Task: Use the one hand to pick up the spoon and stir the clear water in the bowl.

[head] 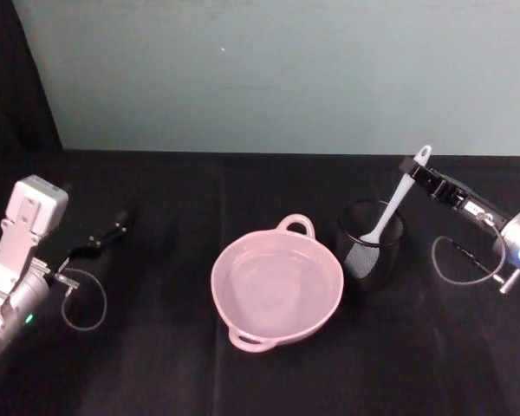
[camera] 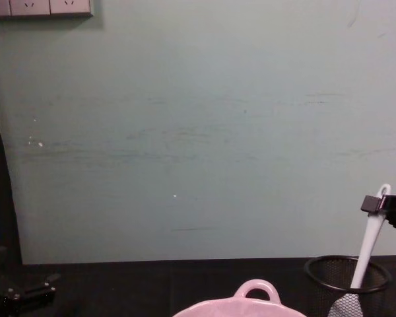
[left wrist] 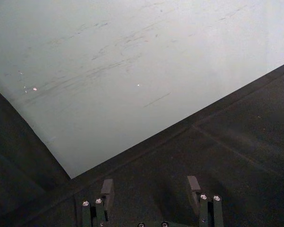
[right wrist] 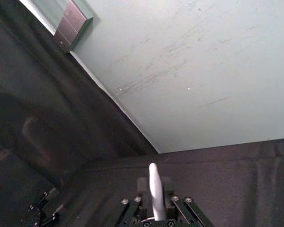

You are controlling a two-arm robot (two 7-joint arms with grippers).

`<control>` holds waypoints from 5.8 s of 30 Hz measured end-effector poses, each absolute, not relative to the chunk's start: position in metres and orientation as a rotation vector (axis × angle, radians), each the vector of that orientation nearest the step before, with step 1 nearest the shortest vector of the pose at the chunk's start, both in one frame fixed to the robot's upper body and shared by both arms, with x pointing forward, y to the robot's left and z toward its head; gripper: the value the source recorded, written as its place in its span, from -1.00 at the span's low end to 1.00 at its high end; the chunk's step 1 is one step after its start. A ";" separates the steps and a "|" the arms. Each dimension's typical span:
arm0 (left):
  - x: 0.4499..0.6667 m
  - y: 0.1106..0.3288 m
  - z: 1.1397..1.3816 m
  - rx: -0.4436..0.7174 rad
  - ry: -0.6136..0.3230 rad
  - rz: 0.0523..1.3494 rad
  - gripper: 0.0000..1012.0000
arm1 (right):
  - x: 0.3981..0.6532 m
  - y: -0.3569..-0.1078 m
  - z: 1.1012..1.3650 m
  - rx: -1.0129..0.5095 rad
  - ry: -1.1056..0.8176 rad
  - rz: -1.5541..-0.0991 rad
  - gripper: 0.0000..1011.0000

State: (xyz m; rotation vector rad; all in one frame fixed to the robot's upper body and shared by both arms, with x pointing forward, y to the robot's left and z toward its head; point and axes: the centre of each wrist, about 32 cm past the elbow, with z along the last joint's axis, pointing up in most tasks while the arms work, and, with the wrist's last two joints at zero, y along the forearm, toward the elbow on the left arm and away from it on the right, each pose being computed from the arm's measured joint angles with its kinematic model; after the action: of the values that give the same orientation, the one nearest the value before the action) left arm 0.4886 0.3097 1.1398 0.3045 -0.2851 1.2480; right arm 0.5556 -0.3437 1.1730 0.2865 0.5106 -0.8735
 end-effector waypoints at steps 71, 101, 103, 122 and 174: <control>0.489 0.310 1.140 0.304 -0.285 1.248 0.99 | 0.511 -0.280 1.280 0.145 -0.140 -0.714 -0.76; 0.489 0.310 1.140 0.305 -0.285 1.248 0.99 | 0.509 -0.227 1.197 0.071 -0.042 -0.515 -0.76; 0.489 0.310 1.140 0.304 -0.285 1.248 0.99 | 0.514 -0.223 1.194 0.072 -0.041 -0.515 -0.76; 0.489 0.310 1.140 0.304 -0.285 1.248 0.99 | 0.537 -0.234 1.182 0.081 -0.148 -0.712 -0.75; 0.489 0.310 1.140 0.304 -0.285 1.248 0.99 | 0.539 -0.236 1.181 0.087 -0.105 -0.743 -0.76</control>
State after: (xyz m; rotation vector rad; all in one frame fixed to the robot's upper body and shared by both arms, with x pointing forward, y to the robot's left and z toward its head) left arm 0.4886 0.3096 1.1398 0.3044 -0.2849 1.2480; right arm 0.5389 -0.2363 1.1810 0.0870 -0.1052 -0.7430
